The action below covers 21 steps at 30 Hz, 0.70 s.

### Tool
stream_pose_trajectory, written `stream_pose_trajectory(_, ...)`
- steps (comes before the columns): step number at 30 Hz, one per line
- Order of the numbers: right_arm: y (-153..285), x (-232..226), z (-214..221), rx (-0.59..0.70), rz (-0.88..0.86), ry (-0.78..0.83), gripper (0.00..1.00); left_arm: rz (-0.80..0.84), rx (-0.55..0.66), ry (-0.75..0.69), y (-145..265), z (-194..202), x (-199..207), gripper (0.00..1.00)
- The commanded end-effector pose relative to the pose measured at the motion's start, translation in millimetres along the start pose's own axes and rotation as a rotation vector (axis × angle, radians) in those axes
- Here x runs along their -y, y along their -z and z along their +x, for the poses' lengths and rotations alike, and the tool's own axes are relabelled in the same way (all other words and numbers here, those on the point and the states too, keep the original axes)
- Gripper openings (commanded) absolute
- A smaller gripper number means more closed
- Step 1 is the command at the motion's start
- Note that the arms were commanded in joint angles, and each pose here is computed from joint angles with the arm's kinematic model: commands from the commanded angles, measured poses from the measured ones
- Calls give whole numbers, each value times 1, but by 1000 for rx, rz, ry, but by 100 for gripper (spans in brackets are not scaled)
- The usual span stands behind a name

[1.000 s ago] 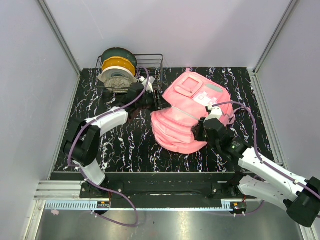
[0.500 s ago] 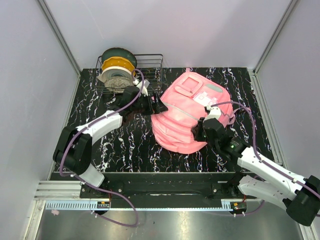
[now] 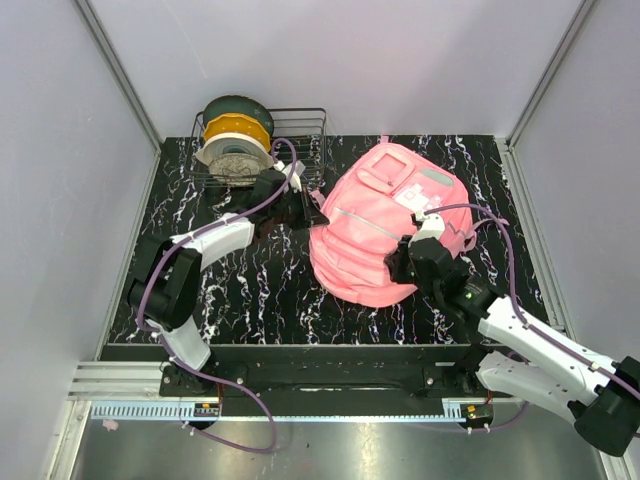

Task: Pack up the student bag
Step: Zip the student bag at the center of the board.

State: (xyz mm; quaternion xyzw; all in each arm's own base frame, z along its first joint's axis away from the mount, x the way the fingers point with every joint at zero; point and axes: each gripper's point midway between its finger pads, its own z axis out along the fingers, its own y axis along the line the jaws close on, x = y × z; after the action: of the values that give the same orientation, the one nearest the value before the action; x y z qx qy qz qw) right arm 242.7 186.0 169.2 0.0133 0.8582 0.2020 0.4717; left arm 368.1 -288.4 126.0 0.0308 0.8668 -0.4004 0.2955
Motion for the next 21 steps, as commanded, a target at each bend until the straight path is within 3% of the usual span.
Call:
stream_pose_trajectory(1,7,-1,-17,59,-5,29,0,106,-10,-77,4,-5,26,0)
stream_pose_trajectory(21,8,77,-25,143,385,88,0,49,-45,-182,40,-22,0,0)
